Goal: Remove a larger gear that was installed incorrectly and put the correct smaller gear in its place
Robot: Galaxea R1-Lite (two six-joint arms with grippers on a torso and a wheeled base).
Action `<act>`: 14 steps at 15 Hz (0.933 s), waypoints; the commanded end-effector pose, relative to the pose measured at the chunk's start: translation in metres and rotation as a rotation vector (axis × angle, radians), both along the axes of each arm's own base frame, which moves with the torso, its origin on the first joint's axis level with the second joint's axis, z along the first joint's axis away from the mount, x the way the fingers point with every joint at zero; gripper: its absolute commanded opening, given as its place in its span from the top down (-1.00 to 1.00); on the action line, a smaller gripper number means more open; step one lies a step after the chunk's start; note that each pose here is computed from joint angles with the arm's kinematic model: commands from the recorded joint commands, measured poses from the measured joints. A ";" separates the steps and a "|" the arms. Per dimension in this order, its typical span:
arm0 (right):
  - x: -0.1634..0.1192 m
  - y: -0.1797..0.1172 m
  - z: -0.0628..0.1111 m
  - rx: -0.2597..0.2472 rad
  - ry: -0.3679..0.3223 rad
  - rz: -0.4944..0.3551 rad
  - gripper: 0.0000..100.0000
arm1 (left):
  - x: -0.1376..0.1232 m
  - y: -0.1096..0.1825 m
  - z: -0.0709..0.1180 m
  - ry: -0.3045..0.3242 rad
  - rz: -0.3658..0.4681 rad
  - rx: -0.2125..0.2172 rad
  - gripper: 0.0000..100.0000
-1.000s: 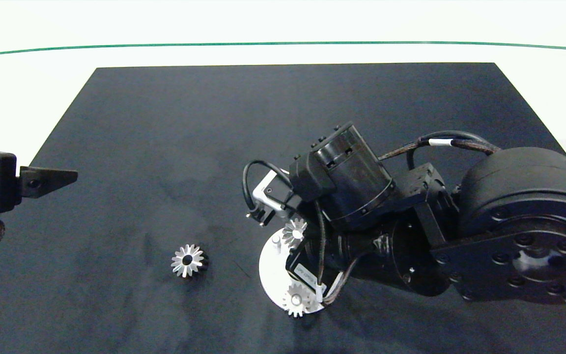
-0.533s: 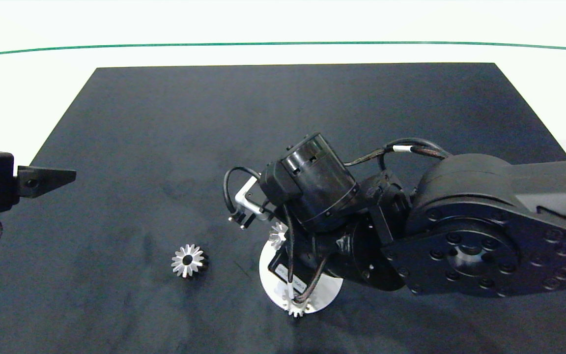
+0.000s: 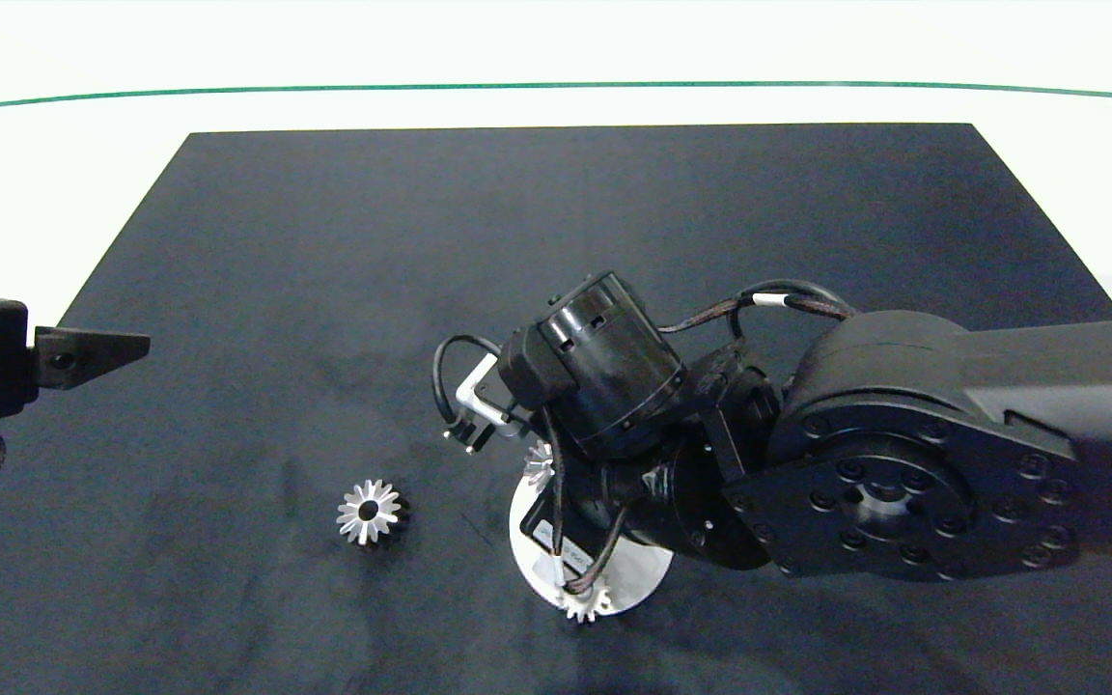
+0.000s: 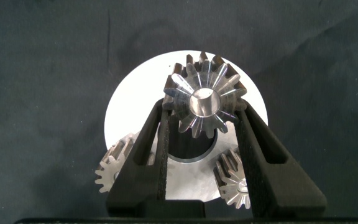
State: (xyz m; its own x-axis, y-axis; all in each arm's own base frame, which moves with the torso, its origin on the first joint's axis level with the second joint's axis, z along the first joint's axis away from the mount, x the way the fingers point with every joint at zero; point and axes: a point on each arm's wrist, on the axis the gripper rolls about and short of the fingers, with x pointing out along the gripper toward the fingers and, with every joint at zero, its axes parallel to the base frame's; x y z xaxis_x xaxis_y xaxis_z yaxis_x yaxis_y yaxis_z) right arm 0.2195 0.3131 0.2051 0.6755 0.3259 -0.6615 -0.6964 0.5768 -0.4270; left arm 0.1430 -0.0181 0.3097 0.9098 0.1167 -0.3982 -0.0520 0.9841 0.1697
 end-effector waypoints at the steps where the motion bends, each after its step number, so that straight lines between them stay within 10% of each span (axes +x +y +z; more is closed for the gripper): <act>1: 0.001 -0.001 -0.002 -0.008 0.003 -0.006 0.62 | 0.000 0.000 0.000 0.002 0.002 0.001 -1.00; 14: 0.011 0.009 -0.008 -0.004 0.001 -0.010 0.62 | -0.002 0.000 0.000 0.000 0.000 0.001 -1.00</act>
State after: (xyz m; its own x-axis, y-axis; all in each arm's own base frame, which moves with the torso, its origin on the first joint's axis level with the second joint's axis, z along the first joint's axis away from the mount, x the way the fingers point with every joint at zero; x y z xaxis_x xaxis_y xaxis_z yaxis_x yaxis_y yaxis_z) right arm 0.2293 0.3206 0.2005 0.6805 0.3218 -0.6583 -0.6891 0.5863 -0.4259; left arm 0.1417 -0.0181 0.3091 0.9099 0.1154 -0.3984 -0.0505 0.9842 0.1698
